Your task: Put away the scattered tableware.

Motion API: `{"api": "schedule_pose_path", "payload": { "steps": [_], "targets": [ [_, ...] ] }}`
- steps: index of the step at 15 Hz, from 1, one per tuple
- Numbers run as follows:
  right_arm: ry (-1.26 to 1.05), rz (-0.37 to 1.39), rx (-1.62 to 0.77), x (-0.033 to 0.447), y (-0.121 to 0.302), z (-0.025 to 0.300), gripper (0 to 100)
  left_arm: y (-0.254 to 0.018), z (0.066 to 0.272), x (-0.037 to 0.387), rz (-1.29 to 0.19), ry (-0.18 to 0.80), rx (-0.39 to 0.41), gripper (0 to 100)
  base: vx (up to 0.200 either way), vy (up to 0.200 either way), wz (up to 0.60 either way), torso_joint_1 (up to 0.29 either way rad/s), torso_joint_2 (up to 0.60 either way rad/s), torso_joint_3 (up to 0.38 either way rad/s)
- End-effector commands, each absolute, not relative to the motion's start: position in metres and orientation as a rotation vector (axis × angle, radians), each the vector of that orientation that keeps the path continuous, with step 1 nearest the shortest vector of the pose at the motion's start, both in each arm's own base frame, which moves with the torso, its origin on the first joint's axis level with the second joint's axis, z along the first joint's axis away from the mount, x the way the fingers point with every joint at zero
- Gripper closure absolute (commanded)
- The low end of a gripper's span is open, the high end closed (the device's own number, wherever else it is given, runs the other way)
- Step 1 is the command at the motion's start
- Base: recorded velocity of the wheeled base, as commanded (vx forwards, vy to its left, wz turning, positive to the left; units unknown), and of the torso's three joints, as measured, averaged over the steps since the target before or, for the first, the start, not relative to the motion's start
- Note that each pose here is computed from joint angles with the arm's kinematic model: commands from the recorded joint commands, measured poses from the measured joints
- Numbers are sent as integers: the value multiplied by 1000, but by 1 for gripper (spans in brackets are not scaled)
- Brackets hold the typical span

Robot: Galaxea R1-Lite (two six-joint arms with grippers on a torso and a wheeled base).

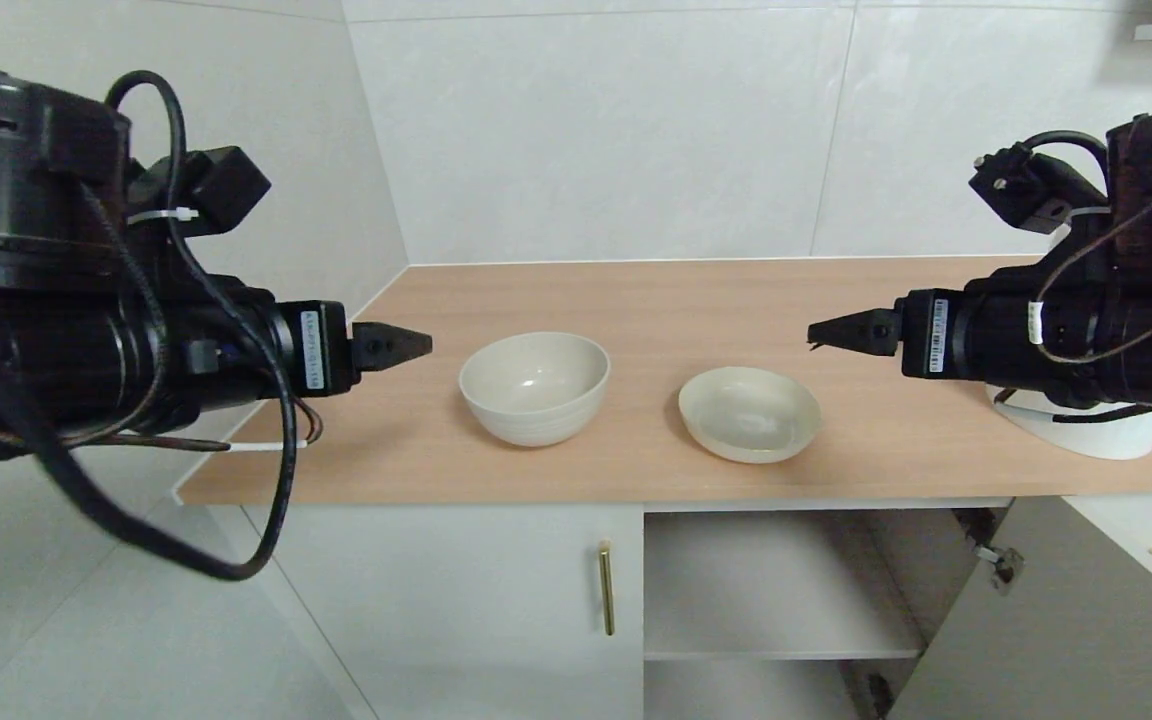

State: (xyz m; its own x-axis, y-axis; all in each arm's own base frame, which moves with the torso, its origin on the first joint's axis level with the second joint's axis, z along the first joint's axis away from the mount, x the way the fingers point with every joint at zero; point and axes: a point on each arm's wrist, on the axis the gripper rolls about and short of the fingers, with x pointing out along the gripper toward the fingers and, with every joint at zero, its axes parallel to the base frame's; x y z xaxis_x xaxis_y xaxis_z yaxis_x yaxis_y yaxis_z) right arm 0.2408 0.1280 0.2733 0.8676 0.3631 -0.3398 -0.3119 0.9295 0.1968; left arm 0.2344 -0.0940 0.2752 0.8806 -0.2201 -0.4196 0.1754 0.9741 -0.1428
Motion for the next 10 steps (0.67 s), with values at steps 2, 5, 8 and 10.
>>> {"api": "schedule_pose_path", "payload": {
  "steps": [2,5,8,10],
  "targets": [
    [393,350,137,247,133,268,0,-106,269,266,-154,499,-181,0,0,0,0,0,0,0],
    [386,349,140,247,133,268,0,-114,259,287,-110,604,-224,0,0,0,0,0,0,0],
    [392,339,136,249,134,266,0,-122,244,307,-67,700,-243,0,0,0,0,0,0,0],
    [397,320,130,252,135,263,0,-129,228,322,-62,736,-231,0,0,0,0,0,0,0]
  ]
}}
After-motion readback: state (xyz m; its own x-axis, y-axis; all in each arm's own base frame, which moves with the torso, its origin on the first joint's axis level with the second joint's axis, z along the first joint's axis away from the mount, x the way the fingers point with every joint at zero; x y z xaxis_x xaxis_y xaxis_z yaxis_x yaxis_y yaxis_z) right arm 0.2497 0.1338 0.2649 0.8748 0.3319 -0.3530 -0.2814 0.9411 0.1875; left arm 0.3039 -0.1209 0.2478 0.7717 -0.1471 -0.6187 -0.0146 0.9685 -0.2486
